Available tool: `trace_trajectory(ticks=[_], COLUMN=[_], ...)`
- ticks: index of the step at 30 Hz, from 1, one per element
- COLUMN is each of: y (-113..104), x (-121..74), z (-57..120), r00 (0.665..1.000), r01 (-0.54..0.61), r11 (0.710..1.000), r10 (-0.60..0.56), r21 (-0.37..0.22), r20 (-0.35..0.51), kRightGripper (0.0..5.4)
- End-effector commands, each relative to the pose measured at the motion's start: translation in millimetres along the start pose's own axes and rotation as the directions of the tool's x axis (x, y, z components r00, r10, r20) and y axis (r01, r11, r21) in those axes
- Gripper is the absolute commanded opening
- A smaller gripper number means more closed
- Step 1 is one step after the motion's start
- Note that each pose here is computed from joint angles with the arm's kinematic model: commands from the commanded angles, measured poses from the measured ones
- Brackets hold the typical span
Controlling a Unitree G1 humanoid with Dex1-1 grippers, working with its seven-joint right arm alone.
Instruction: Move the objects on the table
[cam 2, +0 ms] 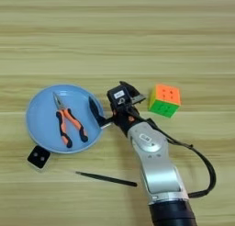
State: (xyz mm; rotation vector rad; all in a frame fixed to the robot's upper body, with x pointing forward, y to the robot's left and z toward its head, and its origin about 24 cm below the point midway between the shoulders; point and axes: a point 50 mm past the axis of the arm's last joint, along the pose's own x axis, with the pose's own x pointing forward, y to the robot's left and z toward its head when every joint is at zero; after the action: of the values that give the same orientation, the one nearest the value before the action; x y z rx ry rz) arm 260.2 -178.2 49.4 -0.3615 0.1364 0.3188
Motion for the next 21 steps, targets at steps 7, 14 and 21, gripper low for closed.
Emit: trace_trajectory(ticks=[7, 14, 21], y=[-9, -12, -18], x=[5.7, 7.1, 9.4], z=[27.2, 23.3, 16.1], r00=[0.998, 1.0, 0.996], r01=[0.009, 0.022, 0.054], r11=[0.994, 0.993, 0.991], r10=[-0.002, -0.021, -0.061], r21=[-0.107, -0.116, -0.122], r20=[0.061, 0.011, -0.057], kRightGripper=[5.37, 5.37, 5.37])
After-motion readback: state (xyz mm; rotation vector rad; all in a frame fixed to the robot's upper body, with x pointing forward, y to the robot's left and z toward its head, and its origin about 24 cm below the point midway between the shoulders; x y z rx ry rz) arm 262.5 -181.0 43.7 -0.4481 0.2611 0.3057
